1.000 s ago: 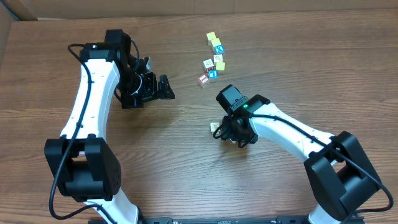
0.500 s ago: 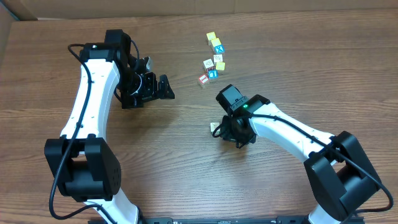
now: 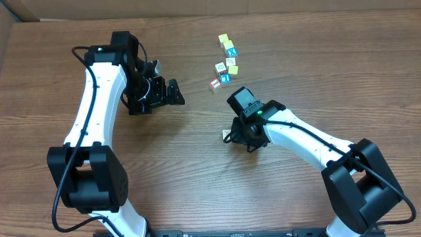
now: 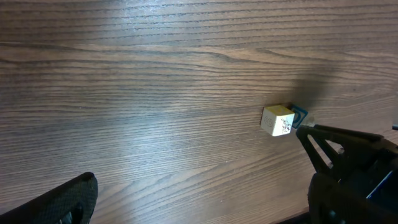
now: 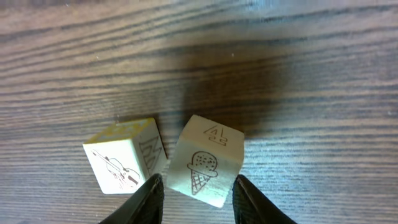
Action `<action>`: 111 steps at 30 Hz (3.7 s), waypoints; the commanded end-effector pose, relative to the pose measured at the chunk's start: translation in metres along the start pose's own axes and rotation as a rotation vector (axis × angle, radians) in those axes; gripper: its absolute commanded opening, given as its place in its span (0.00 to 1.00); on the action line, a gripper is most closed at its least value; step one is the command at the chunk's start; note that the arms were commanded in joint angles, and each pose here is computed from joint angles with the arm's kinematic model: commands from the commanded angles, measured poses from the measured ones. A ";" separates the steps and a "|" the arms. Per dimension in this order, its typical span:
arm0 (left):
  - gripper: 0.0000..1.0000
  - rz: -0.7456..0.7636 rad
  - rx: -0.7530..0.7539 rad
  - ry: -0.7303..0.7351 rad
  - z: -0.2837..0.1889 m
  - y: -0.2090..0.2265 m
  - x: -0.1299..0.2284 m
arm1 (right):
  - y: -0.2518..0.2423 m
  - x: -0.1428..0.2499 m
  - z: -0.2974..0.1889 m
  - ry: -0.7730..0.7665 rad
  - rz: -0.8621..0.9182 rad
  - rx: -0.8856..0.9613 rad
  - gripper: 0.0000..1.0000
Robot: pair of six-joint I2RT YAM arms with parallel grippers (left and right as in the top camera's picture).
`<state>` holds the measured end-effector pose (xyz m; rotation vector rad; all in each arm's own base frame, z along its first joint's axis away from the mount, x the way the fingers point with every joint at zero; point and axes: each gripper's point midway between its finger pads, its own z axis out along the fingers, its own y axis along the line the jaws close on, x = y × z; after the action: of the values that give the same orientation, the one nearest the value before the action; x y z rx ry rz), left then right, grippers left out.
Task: Flip 4 blocks
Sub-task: 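Carry the second block with the right gripper and place it beside the first, then open the right gripper and retract it to the right side, then move the left gripper over the block cluster toward the red-lettered block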
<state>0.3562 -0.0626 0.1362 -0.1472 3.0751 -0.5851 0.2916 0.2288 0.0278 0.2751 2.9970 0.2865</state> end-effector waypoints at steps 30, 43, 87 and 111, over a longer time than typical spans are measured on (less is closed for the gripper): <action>1.00 0.003 0.008 -0.004 -0.001 0.000 -0.004 | 0.030 -0.005 -0.002 -0.011 -0.107 -0.140 0.60; 1.00 0.003 0.007 -0.004 -0.001 0.000 -0.004 | 0.025 -0.024 -0.008 -0.090 -0.189 -0.094 0.75; 0.86 -0.064 0.061 -0.116 0.003 -0.026 -0.032 | -0.148 -0.155 -0.075 -0.198 0.290 0.039 1.00; 0.79 0.118 -0.110 -0.330 0.009 -0.127 -0.051 | -0.148 -0.155 -0.075 -0.198 0.290 0.038 1.00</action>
<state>0.4123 -0.1738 0.1798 -0.0215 2.7707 -0.3665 0.4030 0.0447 0.0816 0.7084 2.7859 0.2191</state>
